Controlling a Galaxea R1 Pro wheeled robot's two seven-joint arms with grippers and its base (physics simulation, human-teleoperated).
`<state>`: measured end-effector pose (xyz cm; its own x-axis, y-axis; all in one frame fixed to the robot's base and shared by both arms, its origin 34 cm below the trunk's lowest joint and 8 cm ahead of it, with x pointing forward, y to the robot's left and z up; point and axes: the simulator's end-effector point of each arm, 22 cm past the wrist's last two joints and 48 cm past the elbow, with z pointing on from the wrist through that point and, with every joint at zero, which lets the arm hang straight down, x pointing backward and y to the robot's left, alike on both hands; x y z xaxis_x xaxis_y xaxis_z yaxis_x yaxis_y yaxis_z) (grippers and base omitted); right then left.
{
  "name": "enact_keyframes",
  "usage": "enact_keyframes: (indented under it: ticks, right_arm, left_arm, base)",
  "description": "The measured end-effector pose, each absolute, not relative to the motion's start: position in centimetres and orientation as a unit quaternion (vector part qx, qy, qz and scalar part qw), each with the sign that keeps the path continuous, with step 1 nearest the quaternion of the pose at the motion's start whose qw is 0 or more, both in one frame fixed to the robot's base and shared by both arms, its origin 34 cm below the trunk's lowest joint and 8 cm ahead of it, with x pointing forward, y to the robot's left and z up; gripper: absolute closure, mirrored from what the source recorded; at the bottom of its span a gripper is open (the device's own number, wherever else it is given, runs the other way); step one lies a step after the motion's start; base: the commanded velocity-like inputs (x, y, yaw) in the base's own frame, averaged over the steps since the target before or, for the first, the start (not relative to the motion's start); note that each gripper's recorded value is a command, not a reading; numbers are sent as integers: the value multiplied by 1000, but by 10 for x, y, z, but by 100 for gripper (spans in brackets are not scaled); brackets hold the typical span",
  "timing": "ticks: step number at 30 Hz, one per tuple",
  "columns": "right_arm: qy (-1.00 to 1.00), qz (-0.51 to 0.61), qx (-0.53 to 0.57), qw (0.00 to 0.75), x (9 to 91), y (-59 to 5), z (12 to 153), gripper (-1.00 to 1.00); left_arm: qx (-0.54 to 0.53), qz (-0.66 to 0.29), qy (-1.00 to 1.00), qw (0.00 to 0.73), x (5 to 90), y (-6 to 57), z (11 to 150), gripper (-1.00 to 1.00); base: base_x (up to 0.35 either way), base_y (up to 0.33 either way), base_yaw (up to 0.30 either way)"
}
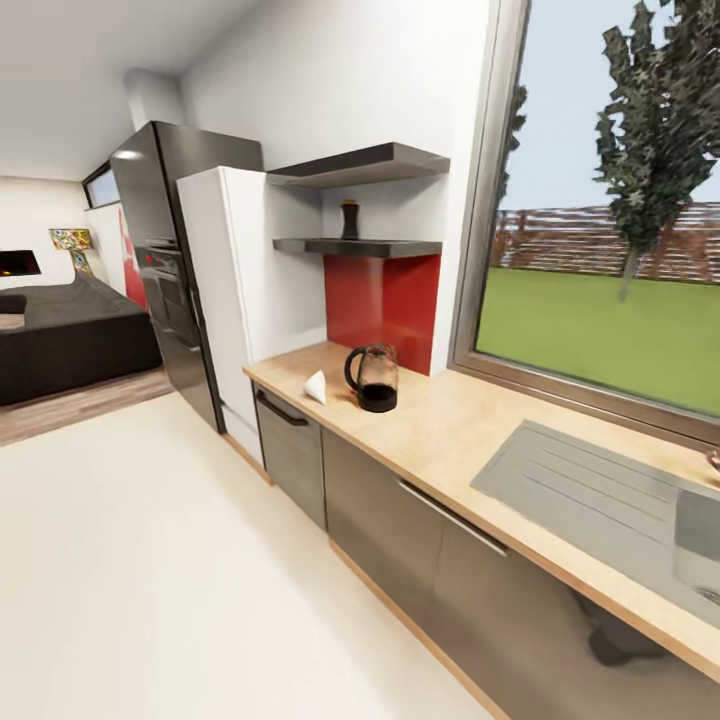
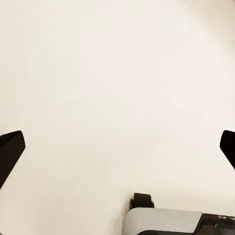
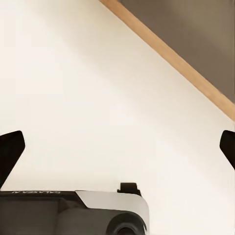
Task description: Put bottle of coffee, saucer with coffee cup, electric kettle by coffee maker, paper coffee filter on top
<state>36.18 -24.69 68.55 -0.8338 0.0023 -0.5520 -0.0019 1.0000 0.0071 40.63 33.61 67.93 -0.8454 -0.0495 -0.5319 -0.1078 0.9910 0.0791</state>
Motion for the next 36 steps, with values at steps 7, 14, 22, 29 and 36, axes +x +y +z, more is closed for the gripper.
enact_keyframes:
  ticks: [7, 14, 22, 29, 36]
  right_arm:
    - [957, 3, -4, 289, 362, -247, 686, -100]
    - [957, 3, -5, 289, 362, -247, 686, -100]
    - [957, 2, -5, 289, 362, -247, 686, -100]
    - [957, 2, -4, 289, 362, -247, 686, -100]
    - [957, 1, -4, 289, 362, -248, 686, -100]
  left_arm:
    - [-41, 53, 959, 275, 406, 336, 679, -100]
    - [-41, 53, 959, 275, 406, 336, 679, -100]
    - [-41, 53, 959, 275, 406, 336, 679, -100]
    - [-41, 53, 959, 275, 406, 336, 679, -100]
    - [-41, 53, 959, 275, 406, 336, 679, -100]
  base:
    - [277, 236, 2]
    - [254, 245, 0]
    - [252, 246, 0]
    - [252, 246, 0]
    - [252, 246, 0]
